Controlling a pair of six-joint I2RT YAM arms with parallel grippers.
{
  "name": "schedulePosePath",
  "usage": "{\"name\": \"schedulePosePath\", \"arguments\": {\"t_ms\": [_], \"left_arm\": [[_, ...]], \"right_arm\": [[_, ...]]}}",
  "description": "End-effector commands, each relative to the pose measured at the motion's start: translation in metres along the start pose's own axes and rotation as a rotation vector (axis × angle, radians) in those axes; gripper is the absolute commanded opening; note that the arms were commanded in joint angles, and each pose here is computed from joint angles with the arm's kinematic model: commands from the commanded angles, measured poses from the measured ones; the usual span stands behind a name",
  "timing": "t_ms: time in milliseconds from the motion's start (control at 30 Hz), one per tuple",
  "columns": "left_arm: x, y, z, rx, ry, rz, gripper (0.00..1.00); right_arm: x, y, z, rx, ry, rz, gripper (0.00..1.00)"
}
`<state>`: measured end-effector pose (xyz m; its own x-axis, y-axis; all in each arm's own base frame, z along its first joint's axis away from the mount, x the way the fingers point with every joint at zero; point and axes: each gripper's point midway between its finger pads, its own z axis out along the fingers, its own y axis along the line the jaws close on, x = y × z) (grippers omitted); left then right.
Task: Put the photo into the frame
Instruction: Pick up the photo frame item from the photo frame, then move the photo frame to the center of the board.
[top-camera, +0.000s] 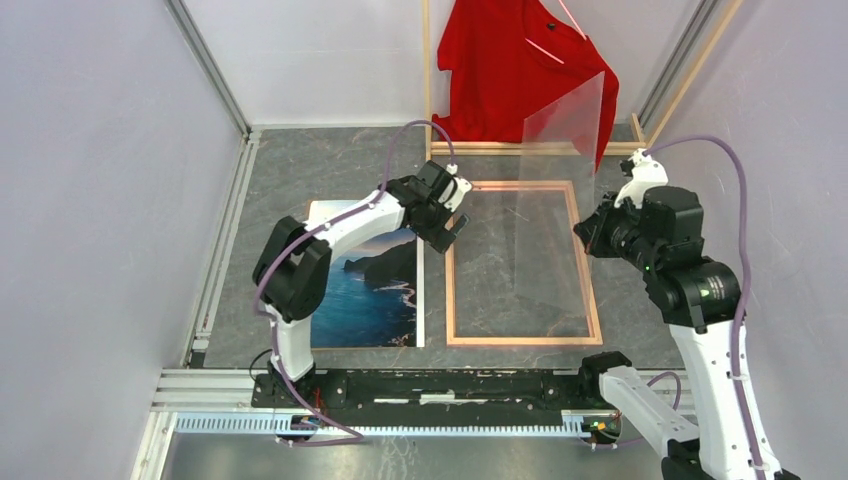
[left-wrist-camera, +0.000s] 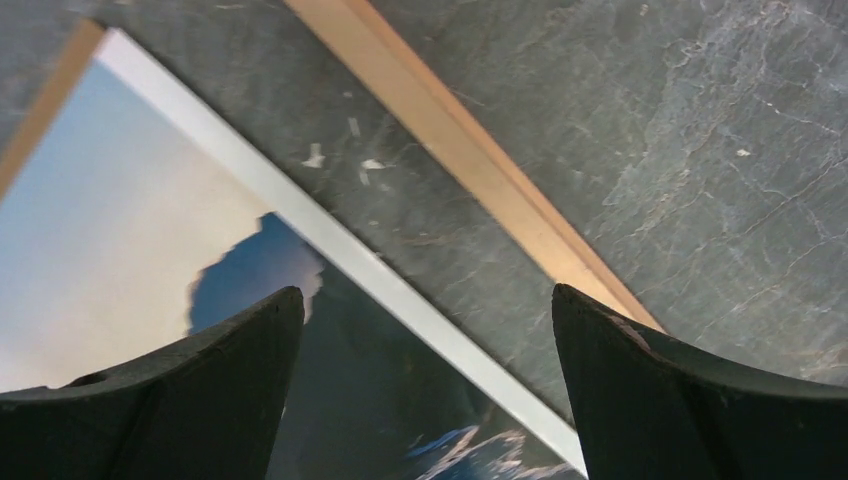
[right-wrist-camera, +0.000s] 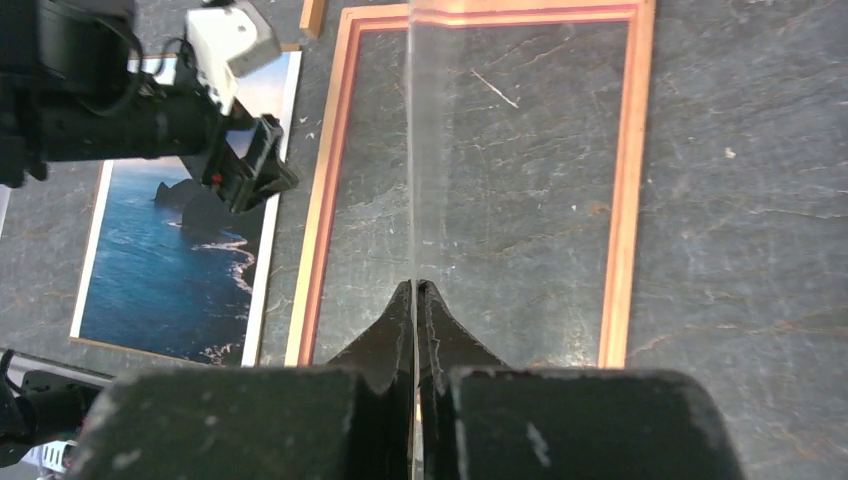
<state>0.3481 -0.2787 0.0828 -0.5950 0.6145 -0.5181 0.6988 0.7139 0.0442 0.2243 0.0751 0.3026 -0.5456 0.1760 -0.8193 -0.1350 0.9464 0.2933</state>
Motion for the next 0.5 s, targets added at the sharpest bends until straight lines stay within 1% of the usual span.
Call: {"name": "schedulePosePath", "arguments": {"t_ms": [0, 100, 233, 400, 467], "left_arm": [[-0.026, -0.022, 0.009, 0.027, -0.064, -0.078, 1.00], [-0.022, -0.029, 0.021, 0.036, -0.057, -0.099, 0.97], [-0.021, -0.037, 0.030, 0.037, -0.062, -0.081, 0.93], [-0.012, -0.041, 0.044, 0.034, -0.032, -0.066, 0.82], [-0.006, -0.038, 0.047, 0.003, -0.026, -0.055, 0.78]], "right_arm": [[-0.010, -0.008, -0.014, 0.062, -0.007, -0.025, 0.00], [-0.007, -0.011, -0.011, 0.075, 0.010, -0.024, 0.00], [-0.008, -0.009, -0.009, 0.065, 0.007, -0.019, 0.00], [-0.008, -0.006, -0.005, 0.044, 0.007, -0.016, 0.00], [-0.009, -0.006, -0.005, 0.046, -0.001, -0.013, 0.00]]}}
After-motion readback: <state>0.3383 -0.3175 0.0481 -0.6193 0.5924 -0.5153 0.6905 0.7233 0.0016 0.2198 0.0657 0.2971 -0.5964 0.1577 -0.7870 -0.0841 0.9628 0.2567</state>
